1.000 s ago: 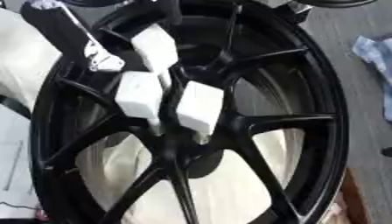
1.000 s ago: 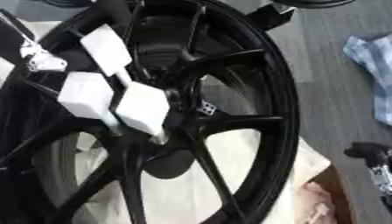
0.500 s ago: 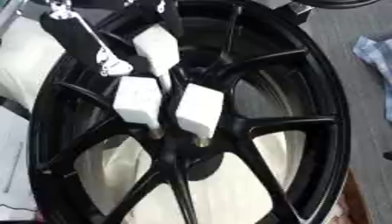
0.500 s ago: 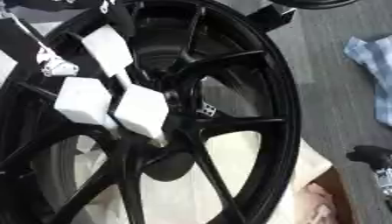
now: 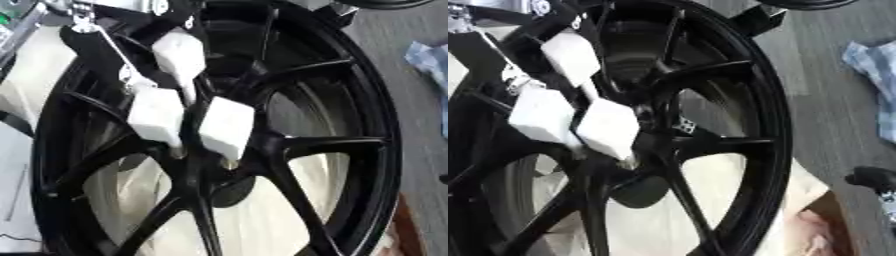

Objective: Pull the pin out of the wheel hub.

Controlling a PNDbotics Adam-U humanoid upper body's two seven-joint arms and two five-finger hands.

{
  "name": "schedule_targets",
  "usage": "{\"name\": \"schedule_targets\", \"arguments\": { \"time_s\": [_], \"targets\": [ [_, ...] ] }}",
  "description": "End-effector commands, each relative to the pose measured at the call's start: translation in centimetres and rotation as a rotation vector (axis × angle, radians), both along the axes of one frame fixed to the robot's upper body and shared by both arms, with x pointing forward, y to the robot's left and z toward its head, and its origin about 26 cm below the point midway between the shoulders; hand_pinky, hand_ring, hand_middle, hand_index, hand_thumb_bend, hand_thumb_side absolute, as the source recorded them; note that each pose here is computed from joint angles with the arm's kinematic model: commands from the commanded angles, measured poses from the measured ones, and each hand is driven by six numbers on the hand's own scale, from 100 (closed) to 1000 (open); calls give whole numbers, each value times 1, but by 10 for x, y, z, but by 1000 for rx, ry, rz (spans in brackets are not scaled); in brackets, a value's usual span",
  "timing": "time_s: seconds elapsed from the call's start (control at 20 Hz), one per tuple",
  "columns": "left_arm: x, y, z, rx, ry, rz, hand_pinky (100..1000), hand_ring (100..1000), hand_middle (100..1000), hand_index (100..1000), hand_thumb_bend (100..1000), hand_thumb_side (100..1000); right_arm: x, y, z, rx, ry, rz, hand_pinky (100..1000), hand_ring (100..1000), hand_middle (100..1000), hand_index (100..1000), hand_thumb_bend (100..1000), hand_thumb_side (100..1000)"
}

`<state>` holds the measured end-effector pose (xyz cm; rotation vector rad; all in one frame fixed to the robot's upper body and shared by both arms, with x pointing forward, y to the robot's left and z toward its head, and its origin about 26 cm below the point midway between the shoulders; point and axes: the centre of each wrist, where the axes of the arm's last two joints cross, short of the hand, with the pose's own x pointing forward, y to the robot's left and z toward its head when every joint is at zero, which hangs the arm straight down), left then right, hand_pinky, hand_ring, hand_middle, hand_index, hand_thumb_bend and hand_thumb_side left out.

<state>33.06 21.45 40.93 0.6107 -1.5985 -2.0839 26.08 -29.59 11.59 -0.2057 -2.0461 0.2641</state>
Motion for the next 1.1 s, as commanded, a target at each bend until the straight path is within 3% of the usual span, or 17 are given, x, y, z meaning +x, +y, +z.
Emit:
{"name": "schedule_targets", "arguments": {
  "time_s": [0.05, 0.3, 0.65, 1.1],
  "targets": [
    [-7, 2, 13, -15, -35, 2, 815, 845, 667, 769, 114, 147, -1, 1, 4, -3, -9, 3, 987, 729, 611, 711, 100, 757],
    [-9, 2, 16, -23, -41, 11, 799, 803, 639, 746, 100, 157, -2, 2, 3, -3, 0, 3, 987, 729, 611, 711, 100, 765],
    [-12, 3, 21, -38, -57, 22, 706, 598, 346, 471, 100, 199, -3, 1, 2, -4, 6, 3, 988, 730, 612, 712, 100, 760],
    [-22, 14, 39, -189, -96, 4, 675, 544, 272, 391, 100, 238, -5, -4, 0, -11, 3, -8, 989, 731, 612, 713, 100, 724]
  ]
}}
